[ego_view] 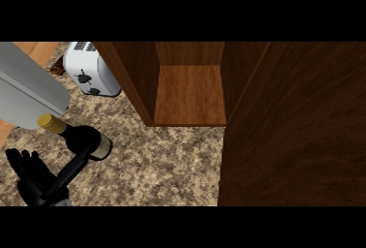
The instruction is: Pick up the wine, place it into the cabinet and close the cabinet
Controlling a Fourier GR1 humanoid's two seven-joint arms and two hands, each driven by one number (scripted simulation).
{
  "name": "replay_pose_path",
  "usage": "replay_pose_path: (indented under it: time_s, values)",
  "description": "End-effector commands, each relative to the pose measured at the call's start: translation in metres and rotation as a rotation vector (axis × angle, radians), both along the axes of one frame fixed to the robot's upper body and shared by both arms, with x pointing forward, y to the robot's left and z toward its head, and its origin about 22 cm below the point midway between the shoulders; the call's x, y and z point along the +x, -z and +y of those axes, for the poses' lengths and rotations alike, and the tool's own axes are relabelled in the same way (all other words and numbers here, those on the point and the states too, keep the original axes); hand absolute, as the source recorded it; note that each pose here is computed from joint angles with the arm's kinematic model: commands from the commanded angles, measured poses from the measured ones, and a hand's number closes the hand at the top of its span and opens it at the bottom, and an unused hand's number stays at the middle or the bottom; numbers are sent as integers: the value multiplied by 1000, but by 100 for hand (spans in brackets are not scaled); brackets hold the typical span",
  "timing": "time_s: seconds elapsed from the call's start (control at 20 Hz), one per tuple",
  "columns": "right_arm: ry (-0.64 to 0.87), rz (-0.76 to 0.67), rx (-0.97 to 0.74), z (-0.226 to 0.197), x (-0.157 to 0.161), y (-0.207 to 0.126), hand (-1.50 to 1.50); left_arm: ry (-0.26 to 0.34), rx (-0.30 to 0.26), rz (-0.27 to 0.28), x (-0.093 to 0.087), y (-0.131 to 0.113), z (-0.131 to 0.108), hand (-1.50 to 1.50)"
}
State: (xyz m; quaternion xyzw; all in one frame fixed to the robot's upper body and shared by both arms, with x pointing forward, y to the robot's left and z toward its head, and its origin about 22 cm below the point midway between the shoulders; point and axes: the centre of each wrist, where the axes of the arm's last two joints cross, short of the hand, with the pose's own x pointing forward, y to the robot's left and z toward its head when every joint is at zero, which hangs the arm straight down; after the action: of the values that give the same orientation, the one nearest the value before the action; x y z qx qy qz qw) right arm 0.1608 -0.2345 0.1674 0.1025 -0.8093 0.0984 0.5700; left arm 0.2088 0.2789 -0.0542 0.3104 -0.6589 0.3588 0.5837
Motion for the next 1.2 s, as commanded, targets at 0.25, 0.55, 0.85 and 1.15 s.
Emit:
replay_pose_path:
  time_s: [0.25,0.55,0.85,1.15]
  values:
    - [-3,-3,-4,10,-15,-10,-150,12,-41,21,7,44,-6,-150]
    - [-13,-15,9,2,-17,16,-150,30,-46,19,4,72,-7,-150]
    - [13,-21,-23,14,-15,1,-150,14,-74,-4,18,79,0,-150]
    - [19,-10,-26,7,-5,0,-150,27,-115,-86,20,88,-10,-150]
